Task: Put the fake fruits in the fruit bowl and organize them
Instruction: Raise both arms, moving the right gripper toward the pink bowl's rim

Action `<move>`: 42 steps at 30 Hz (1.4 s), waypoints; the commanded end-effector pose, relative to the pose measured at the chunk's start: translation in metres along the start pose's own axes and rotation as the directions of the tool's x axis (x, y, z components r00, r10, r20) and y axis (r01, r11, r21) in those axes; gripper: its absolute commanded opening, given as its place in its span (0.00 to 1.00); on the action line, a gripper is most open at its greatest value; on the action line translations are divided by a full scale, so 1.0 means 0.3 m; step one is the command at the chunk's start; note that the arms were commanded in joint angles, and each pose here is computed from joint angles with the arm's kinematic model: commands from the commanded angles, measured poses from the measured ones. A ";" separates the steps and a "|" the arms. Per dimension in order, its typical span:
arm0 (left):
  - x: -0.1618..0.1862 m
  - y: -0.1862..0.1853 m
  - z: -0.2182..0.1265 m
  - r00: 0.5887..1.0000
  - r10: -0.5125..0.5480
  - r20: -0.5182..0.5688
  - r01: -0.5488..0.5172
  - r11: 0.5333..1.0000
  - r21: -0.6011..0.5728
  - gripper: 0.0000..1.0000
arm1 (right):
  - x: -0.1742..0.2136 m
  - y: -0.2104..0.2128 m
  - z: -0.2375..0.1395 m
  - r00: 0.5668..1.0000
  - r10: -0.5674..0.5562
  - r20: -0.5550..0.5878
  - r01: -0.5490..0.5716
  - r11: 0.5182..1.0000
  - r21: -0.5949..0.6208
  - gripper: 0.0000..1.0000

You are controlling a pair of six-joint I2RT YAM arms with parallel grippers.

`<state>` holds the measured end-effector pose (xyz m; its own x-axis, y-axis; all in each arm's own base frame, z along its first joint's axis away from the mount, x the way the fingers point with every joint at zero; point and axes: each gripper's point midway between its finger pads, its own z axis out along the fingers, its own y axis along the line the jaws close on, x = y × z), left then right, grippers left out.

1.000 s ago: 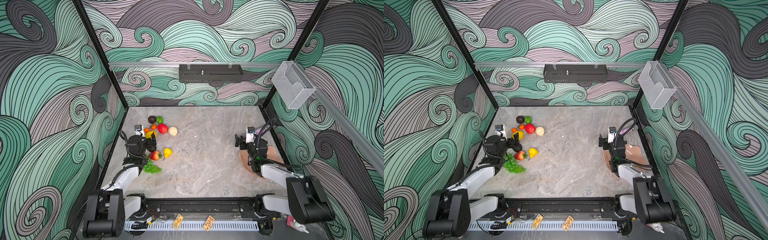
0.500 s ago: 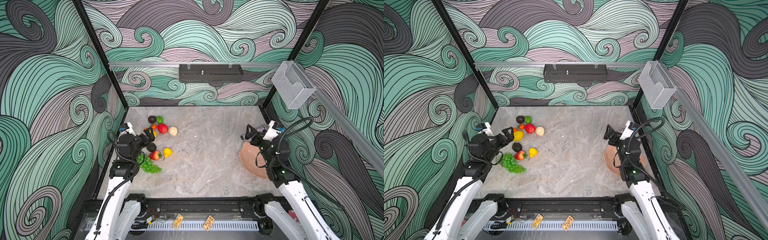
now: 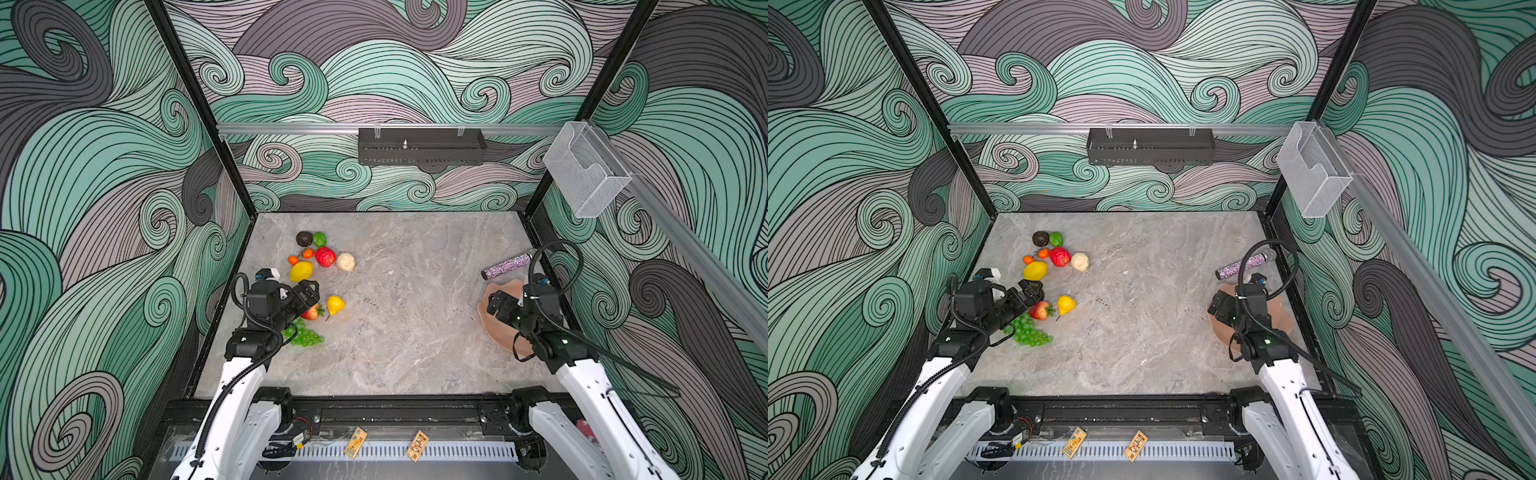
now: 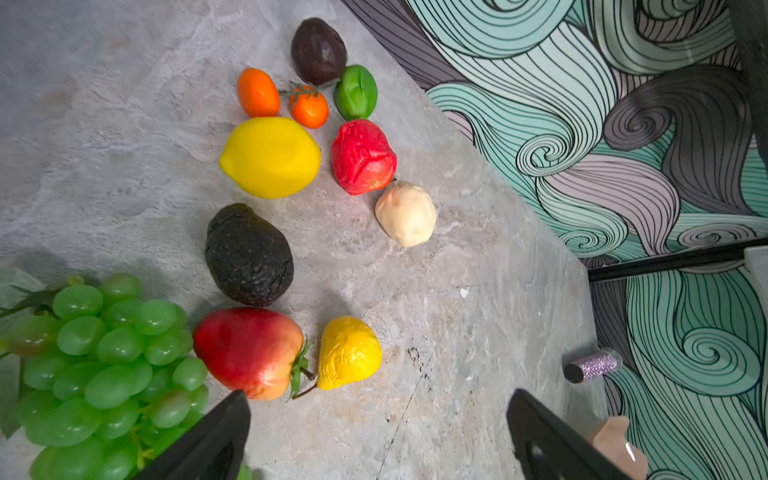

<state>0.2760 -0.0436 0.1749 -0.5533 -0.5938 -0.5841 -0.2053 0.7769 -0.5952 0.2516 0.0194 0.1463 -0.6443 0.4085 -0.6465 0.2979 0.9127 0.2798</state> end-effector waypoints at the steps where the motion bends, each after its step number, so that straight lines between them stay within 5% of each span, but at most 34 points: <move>1: 0.032 -0.042 -0.007 0.995 0.085 -0.050 -0.084 0.996 0.019 0.99 | 0.085 -0.008 0.046 0.993 -0.006 -0.118 0.011 0.999 0.041 0.92; 11: 0.119 -0.064 0.044 0.967 0.238 -0.090 -0.236 0.971 0.031 0.99 | 0.120 -0.014 0.147 0.947 -0.176 -0.269 0.231 0.955 0.185 0.89; 33: 0.167 -0.066 0.087 0.963 0.251 -0.095 -0.242 0.965 0.097 0.98 | 0.158 0.078 0.263 0.836 -0.360 -0.413 0.472 0.857 0.208 0.44; 37: 0.166 -0.071 0.085 0.964 0.249 -0.093 -0.240 0.965 0.104 0.98 | 0.158 0.076 0.274 0.832 -0.361 -0.422 0.483 0.846 0.228 0.43; 42: 0.172 -0.084 0.083 0.963 0.253 -0.094 -0.240 0.963 0.126 0.98 | 0.166 0.073 0.288 0.822 -0.359 -0.443 0.495 0.835 0.240 0.29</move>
<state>0.2733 -0.0922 0.1426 -0.6633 -0.3687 -0.6512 -0.0030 0.8715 -0.4904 0.2849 0.0616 0.0551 -0.9475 0.0131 -0.3194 0.0891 0.9704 -0.2245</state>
